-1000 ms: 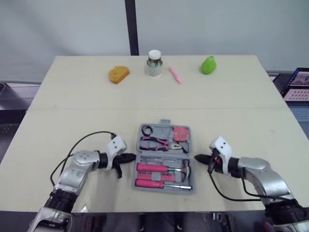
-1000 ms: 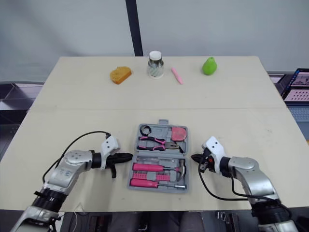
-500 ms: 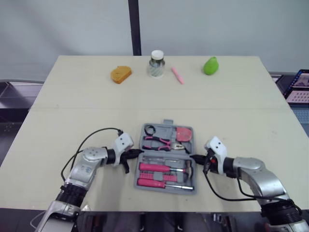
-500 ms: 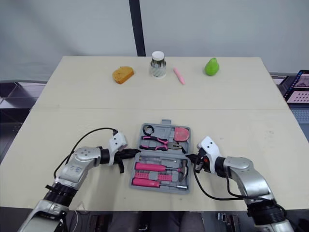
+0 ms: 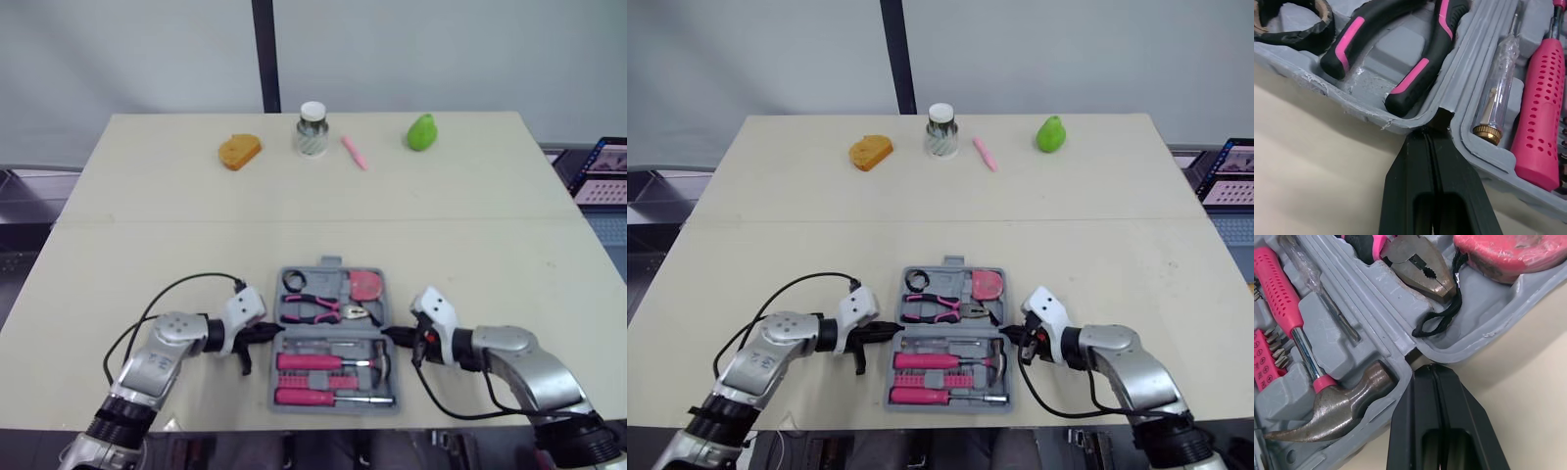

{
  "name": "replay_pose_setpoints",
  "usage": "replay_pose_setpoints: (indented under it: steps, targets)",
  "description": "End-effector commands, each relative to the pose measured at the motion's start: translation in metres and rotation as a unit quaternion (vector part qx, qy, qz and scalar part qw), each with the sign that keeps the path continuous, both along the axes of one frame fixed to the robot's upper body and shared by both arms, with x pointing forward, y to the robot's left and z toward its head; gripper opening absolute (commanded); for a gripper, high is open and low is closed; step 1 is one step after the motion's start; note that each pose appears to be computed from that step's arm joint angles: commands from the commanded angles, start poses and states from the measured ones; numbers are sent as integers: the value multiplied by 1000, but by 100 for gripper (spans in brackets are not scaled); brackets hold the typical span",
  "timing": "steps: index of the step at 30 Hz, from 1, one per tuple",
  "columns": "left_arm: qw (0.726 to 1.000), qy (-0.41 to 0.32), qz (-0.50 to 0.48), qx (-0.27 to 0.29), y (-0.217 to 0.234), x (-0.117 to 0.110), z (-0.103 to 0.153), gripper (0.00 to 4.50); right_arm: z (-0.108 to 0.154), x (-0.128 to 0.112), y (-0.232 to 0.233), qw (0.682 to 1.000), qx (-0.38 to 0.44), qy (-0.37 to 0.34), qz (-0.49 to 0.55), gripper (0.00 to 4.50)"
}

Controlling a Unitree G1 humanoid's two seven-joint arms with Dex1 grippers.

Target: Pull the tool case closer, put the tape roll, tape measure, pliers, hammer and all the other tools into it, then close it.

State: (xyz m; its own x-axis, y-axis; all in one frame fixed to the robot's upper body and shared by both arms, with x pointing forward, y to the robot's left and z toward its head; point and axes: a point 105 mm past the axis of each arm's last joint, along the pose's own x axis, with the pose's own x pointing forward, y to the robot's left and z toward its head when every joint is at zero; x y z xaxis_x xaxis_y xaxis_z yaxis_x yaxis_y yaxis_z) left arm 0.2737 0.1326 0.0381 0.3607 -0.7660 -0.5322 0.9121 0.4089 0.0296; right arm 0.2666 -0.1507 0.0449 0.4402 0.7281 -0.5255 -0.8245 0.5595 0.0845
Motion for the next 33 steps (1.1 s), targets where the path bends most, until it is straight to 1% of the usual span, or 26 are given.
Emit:
replay_pose_setpoints:
  steps: [1,4,7,18,21,29,32,33]
  targets:
    - [999,31,-12,5,0,-18,-8,0,10,-13,19,998,24,-3,51,2]
    - [999,39,-6,6,4,-24,-9,0,9,-16,20,998,24,1,54,2]
    - [999,41,1,11,7,-26,-11,0,8,-19,20,998,22,4,56,2]
    - [999,38,6,10,6,-20,-11,0,6,-18,16,999,17,1,49,2]
    - [999,37,8,17,9,-20,-12,0,5,-17,13,999,12,1,44,2]
    - [998,34,49,28,38,-18,-9,0,9,-10,-16,1000,-10,-9,12,2]
    - [997,21,70,33,54,-17,-2,0,15,-5,-29,1000,-18,-18,-3,2]
    - [996,12,82,26,59,-14,4,0,18,-3,-33,1000,-17,-21,-9,2]
